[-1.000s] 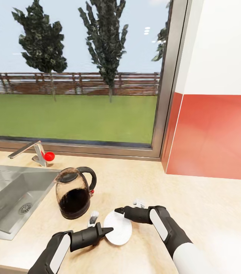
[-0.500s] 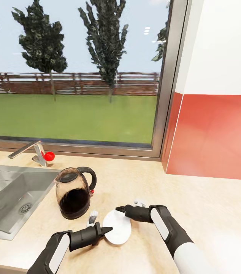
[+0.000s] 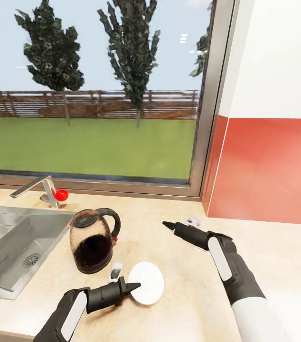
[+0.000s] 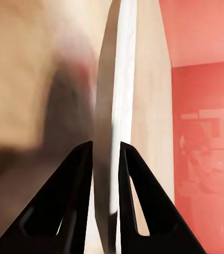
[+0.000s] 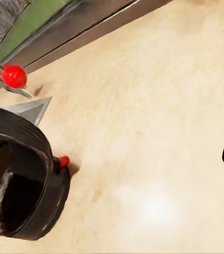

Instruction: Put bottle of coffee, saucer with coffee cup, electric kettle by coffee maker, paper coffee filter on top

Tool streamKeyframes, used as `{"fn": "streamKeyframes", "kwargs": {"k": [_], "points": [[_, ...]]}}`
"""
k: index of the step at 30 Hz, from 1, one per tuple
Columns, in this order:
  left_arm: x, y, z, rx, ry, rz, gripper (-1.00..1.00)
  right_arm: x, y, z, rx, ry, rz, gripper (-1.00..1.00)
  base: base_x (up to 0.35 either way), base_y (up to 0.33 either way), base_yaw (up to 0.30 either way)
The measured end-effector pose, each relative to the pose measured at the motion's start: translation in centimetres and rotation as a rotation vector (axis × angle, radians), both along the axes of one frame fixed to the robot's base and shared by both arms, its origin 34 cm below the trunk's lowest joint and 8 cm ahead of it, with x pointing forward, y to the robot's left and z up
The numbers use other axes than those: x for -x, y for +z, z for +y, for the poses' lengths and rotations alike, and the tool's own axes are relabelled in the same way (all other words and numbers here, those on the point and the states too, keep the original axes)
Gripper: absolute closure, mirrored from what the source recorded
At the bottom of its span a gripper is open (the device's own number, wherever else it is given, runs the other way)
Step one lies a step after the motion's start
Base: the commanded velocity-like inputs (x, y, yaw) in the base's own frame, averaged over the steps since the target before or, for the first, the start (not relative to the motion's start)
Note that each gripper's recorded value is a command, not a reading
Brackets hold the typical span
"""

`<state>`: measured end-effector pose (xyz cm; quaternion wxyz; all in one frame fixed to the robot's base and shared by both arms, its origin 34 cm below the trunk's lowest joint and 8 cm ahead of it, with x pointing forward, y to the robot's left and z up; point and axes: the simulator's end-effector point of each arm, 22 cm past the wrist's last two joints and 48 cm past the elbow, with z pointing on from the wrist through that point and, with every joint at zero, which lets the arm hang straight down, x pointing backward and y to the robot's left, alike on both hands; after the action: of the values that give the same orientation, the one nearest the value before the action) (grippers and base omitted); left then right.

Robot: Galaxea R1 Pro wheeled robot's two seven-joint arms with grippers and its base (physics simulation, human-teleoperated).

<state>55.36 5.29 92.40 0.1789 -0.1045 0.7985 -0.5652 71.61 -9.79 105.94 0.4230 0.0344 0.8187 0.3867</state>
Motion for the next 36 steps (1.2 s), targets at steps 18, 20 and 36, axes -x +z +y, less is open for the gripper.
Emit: {"fn": "streamKeyframes", "kwargs": {"k": [18,20,36], "points": [[-0.9,1.6,0.2,0.035,0.006,-0.031,1.0,-1.2,8.4,-4.2,0.063,-0.044,-0.218,-1.0,-0.07,0.005,0.0],[-0.9,1.6,0.2,0.036,0.006,-0.031,1.0,-1.2,8.4,-4.2,0.063,-0.044,-0.219,-1.0,-0.329,0.086,0.0],[-1.5,2.1,1.7,0.06,0.036,-0.033,1.0,-1.2,8.3,-4.2,0.063,-0.044,-0.217,-1.0,-0.334,0.139,0.0]]}}
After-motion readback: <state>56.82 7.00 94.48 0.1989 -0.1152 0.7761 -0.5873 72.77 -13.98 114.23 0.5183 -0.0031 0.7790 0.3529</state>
